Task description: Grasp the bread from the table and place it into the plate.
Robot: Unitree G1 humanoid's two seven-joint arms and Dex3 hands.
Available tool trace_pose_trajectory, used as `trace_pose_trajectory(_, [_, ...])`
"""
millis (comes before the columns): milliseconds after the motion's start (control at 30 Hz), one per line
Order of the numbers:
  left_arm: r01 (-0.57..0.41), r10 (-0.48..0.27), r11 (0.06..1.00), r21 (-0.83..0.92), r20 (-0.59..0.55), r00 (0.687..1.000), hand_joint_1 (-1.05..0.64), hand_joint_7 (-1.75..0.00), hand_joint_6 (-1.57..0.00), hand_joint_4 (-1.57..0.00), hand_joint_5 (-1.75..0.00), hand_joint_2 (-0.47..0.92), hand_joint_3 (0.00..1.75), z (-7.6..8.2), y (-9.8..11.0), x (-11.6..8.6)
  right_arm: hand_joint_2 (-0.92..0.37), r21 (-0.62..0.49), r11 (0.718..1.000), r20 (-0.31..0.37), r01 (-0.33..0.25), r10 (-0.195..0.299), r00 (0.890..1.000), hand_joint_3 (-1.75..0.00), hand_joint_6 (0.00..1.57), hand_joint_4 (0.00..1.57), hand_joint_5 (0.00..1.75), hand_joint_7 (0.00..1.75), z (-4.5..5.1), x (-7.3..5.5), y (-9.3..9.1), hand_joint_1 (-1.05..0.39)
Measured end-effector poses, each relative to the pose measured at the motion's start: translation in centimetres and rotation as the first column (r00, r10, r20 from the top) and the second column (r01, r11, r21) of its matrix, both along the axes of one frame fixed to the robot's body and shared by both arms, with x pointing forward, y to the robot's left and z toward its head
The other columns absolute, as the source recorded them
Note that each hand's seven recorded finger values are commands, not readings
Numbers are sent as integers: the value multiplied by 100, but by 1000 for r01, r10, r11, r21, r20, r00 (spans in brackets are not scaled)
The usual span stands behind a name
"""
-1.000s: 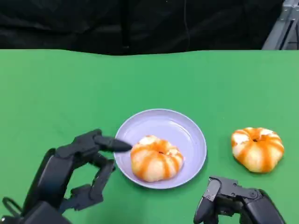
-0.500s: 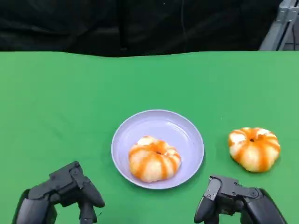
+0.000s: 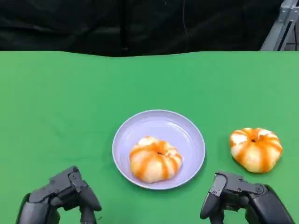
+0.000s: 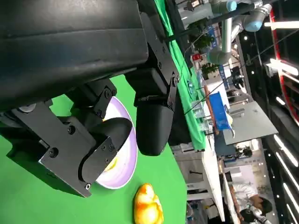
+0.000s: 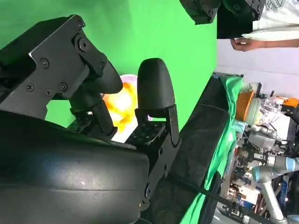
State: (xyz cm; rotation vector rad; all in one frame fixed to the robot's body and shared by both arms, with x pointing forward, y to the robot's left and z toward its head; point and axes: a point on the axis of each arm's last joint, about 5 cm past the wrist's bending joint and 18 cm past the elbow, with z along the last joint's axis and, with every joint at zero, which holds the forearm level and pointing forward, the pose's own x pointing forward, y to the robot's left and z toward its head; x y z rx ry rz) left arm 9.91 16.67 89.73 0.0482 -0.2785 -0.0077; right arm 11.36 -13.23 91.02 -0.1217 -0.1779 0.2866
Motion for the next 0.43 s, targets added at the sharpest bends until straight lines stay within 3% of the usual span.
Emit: trace_pose_trajectory(433, [-1, 1, 1000, -6, 0, 1000, -5, -159, -84, -93, -173, 37, 142, -7, -10, 9, -32, 3, 1000, 8, -2, 2, 1000, -141, 78, 90, 162, 139, -35, 8, -7, 8])
